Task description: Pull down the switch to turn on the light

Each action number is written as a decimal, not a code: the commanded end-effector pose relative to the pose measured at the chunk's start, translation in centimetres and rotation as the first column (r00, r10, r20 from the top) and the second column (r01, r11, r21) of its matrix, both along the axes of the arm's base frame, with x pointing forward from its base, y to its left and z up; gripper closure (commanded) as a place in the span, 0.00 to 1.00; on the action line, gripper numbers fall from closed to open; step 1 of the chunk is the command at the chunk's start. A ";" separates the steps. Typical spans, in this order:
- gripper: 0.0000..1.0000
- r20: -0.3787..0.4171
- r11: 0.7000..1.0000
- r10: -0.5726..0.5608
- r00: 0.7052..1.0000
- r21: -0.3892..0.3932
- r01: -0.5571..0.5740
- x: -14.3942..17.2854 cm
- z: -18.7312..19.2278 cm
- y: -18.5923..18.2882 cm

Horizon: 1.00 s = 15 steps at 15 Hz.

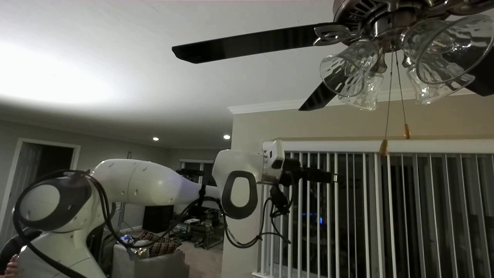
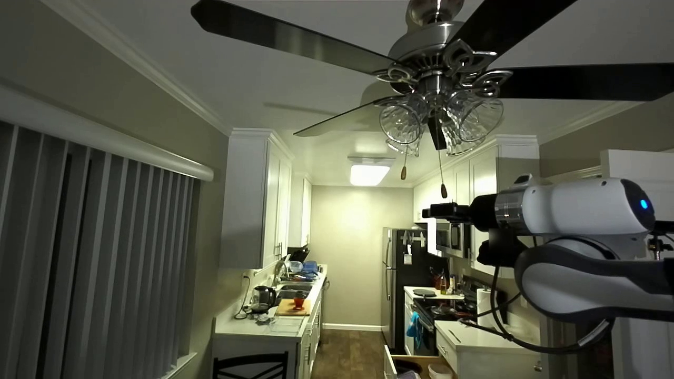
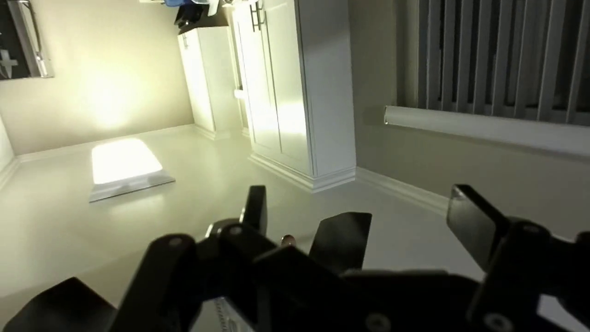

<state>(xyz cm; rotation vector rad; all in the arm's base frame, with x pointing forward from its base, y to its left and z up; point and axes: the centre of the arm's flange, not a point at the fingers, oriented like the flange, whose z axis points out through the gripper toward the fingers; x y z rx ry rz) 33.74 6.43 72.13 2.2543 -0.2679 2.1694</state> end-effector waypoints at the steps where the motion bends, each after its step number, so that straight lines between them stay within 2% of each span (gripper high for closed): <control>1: 0.00 0.003 1.000 -0.010 1.000 0.010 0.010 -0.1 -0.1 0.0; 7: 0.00 0.013 1.000 -0.016 1.000 0.009 0.016 -0.2 -0.8 -0.2; 10: 0.00 0.063 0.998 -0.057 0.996 0.007 0.056 1.2 -0.1 -1.0; 13: 0.00 0.148 0.995 -0.090 0.985 -0.031 0.095 2.4 1.2 -1.8; 15: 0.00 0.178 0.992 -0.099 0.979 -0.056 0.110 3.2 2.3 -2.3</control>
